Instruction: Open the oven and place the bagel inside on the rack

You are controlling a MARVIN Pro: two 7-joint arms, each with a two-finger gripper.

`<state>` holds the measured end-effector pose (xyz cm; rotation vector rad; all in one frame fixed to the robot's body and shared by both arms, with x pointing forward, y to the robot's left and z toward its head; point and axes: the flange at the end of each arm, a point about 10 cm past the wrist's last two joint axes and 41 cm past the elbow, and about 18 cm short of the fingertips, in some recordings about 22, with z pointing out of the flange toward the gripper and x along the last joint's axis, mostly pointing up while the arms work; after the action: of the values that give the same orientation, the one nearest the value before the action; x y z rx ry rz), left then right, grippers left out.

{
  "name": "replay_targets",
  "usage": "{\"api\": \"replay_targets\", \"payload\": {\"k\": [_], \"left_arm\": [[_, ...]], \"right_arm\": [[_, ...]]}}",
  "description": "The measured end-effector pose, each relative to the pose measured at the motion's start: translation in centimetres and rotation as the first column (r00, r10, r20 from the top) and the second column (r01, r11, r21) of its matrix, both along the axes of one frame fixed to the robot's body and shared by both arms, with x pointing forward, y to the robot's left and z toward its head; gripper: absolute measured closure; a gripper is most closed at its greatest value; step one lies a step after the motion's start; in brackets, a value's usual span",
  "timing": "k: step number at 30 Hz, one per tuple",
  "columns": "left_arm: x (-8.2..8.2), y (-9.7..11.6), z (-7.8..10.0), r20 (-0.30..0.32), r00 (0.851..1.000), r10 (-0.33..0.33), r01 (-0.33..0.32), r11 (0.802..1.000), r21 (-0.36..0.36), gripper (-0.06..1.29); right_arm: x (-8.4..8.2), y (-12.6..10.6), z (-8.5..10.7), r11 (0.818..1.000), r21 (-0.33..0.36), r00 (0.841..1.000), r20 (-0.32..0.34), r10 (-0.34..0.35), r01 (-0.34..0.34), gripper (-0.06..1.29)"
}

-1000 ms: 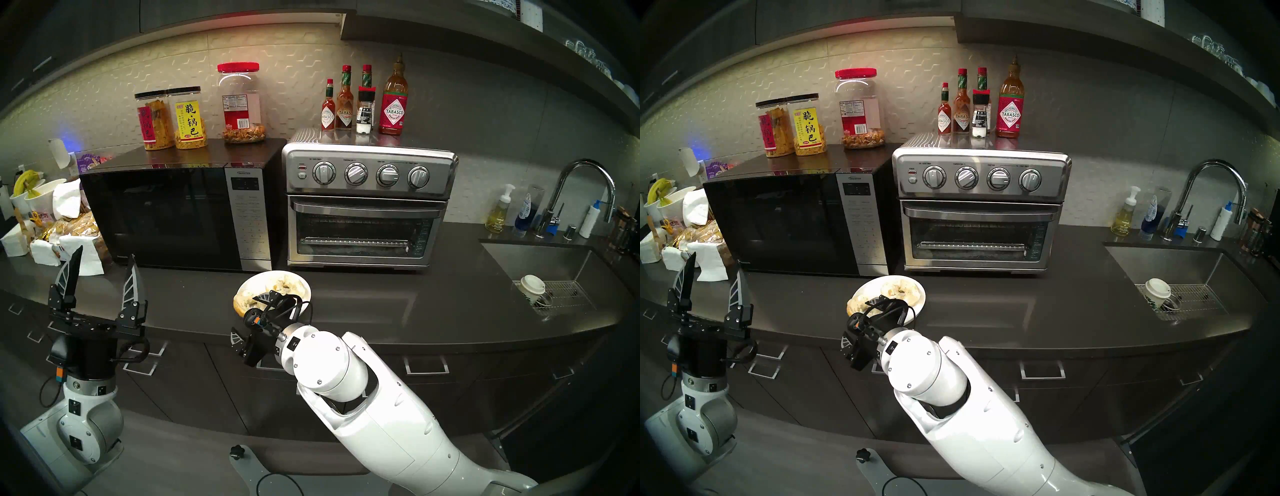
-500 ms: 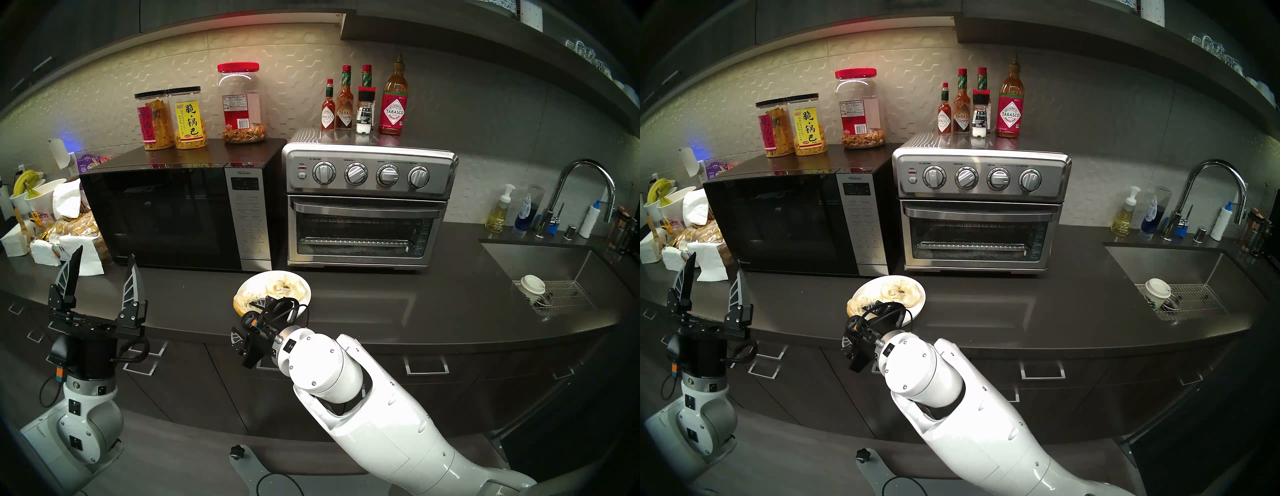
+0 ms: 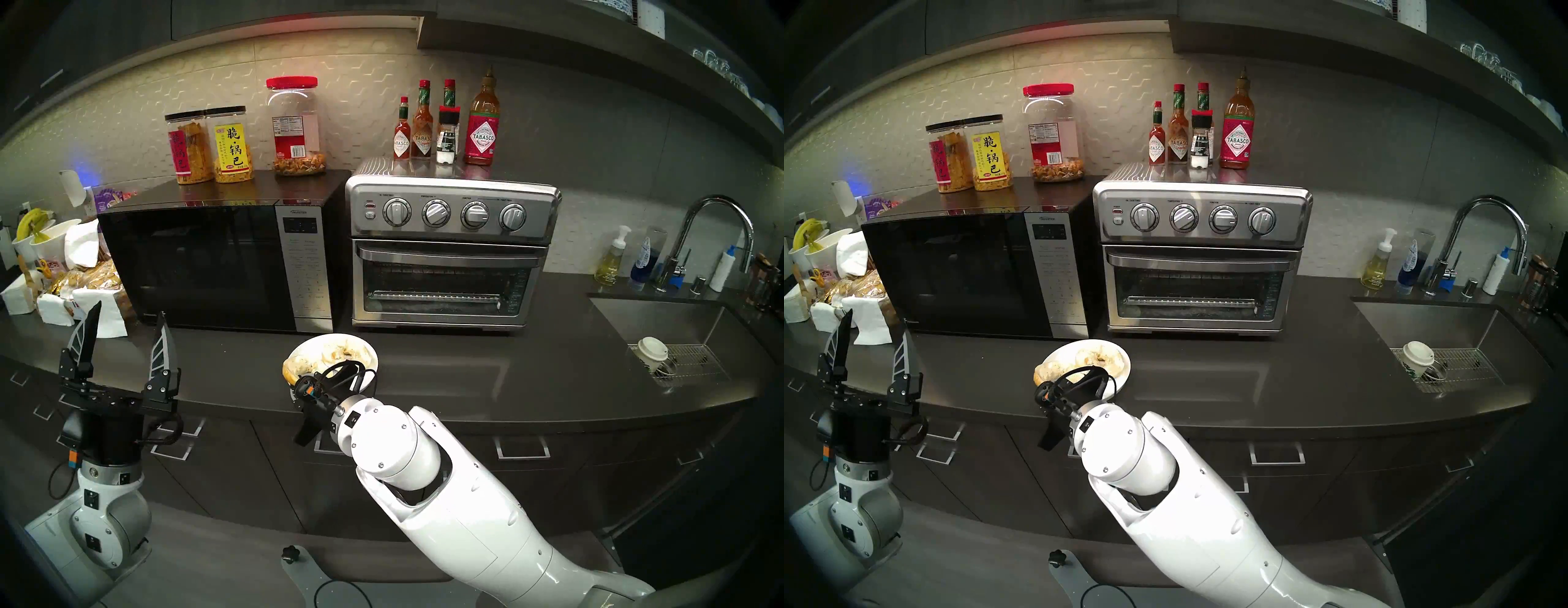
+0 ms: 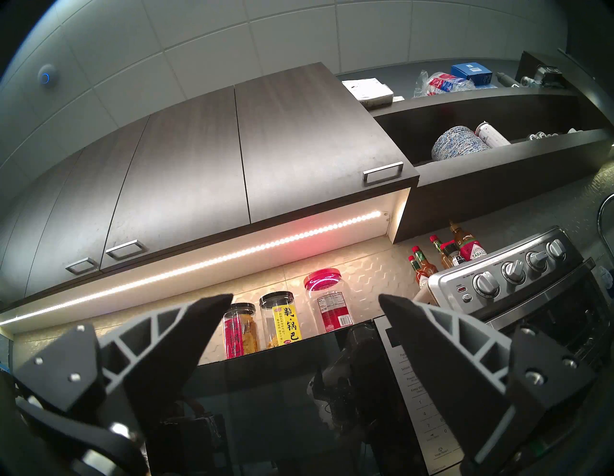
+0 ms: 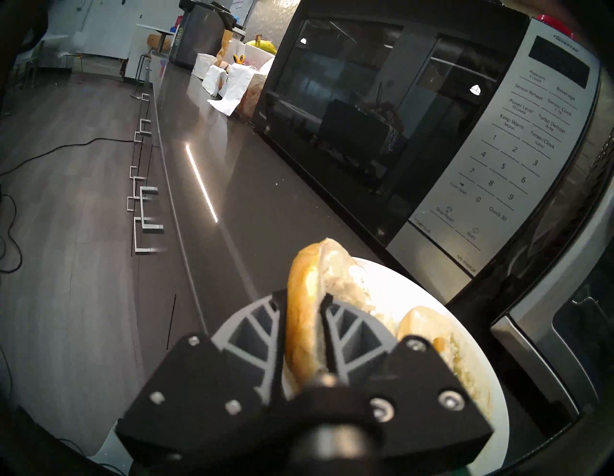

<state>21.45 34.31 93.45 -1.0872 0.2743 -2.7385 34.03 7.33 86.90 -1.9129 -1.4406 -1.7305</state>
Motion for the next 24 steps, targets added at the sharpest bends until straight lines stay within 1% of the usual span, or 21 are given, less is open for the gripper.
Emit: {"api": "replay_targets", "payload": {"k": [1,2,3,5,9,12,15,16,20,24], "left_arm": [[0.0,0.0,0.0,0.000,1.000,0.000,0.000,1.000,0.000,-0.02],[0.0,0.0,0.0,0.000,1.000,0.000,0.000,1.000,0.000,-0.02],[0.0,0.0,0.0,0.000,1.000,0.000,0.000,1.000,0.000,-0.02],[0.0,0.0,0.0,0.000,1.000,0.000,0.000,1.000,0.000,-0.02],[0.0,0.0,0.0,0.000,1.000,0.000,0.000,1.000,0.000,-0.02],[0.0,0.0,0.0,0.000,1.000,0.000,0.000,1.000,0.000,-0.02],[0.0,0.0,0.0,0.000,1.000,0.000,0.000,1.000,0.000,-0.02],[0.0,0.0,0.0,0.000,1.000,0.000,0.000,1.000,0.000,-0.02],[0.0,0.0,0.0,0.000,1.000,0.000,0.000,1.000,0.000,-0.02],[0.0,0.0,0.0,0.000,1.000,0.000,0.000,1.000,0.000,-0.02]], "right_arm": [[0.0,0.0,0.1,1.000,0.002,1.000,0.001,0.000,0.000,0.83],[0.0,0.0,0.2,1.000,0.005,1.000,0.003,0.000,0.000,0.88],[0.0,0.0,0.3,1.000,0.008,1.000,0.005,0.000,0.000,0.96],[-0.1,0.0,0.5,1.000,0.012,1.000,0.008,0.000,0.000,0.98],[-0.2,-0.2,1.6,0.999,0.032,1.000,0.025,0.000,-0.001,0.99],[-0.3,-0.3,2.1,0.999,0.040,0.999,0.033,-0.001,-0.001,0.99],[-0.6,-0.6,2.9,0.999,0.052,0.999,0.050,0.001,-0.003,0.99],[-0.9,-0.9,3.3,0.998,0.060,0.998,0.057,0.002,-0.005,1.00],[-1.5,-1.3,3.8,0.997,0.076,0.998,0.057,0.003,-0.008,1.00],[-2.2,-2.1,4.4,0.995,0.096,0.999,0.039,-0.004,0.000,1.00]]}}
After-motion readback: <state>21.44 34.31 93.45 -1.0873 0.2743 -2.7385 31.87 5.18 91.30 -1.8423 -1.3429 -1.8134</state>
